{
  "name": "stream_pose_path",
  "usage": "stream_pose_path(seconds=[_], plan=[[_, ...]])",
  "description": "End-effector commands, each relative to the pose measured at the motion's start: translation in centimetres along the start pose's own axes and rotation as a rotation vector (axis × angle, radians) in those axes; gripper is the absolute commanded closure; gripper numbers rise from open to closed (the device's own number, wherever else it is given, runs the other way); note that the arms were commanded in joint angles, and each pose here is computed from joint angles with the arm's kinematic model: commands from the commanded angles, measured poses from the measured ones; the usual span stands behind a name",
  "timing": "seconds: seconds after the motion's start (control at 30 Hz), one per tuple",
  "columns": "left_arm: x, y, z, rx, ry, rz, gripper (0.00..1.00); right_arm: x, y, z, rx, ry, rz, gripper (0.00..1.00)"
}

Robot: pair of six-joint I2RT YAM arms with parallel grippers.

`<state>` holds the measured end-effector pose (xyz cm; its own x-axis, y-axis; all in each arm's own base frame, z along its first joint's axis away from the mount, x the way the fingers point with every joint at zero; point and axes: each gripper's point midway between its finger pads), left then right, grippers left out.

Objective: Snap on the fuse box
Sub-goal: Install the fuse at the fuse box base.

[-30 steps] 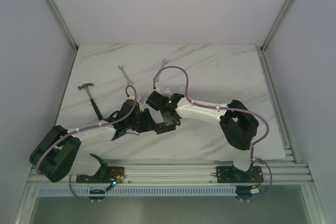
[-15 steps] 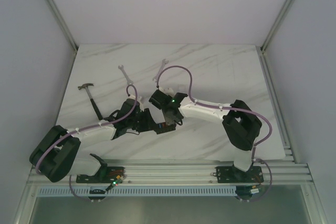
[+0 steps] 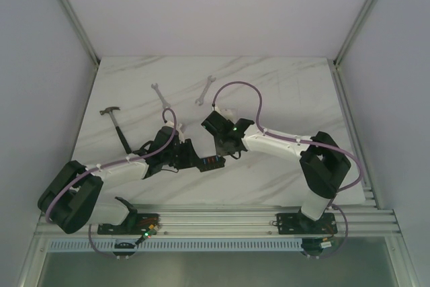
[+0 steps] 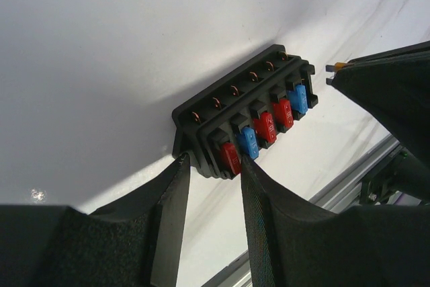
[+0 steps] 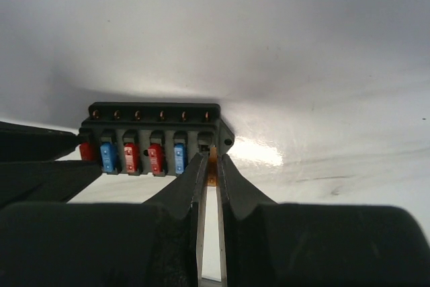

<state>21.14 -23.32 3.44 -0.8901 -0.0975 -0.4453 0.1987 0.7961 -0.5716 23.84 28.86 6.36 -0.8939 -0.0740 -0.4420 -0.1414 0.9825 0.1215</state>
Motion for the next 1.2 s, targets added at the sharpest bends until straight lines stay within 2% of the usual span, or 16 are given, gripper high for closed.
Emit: stream_pose_path(seconds=[0.0, 0.5, 1.17], plan=[[0.1, 0.0, -0.3, -0.008, 0.019, 0.012, 0.55, 0.1, 0.9, -0.3, -0.051, -0.002, 0.039, 1.0], [0.7, -0.3, -0.4, 0.01, 0.046, -0.006, 0.55, 1.2, 0.2, 0.2, -0.035, 0.017, 0.056, 1.0], [1.3, -0.8, -1.2, 0.051, 0.05, -0.032, 0.55, 0.1, 0.9, 0.1, -0.078, -0.033, 0.039, 1.0]])
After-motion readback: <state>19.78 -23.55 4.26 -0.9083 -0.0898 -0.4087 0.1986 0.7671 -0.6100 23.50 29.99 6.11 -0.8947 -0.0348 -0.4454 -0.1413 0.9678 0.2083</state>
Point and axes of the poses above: each gripper's point midway between its finger pads, its own z axis out along the fingers, its own y axis along the line the jaws close on, x = y × z, and after that the axes turned 7 degrees about z, right-handed
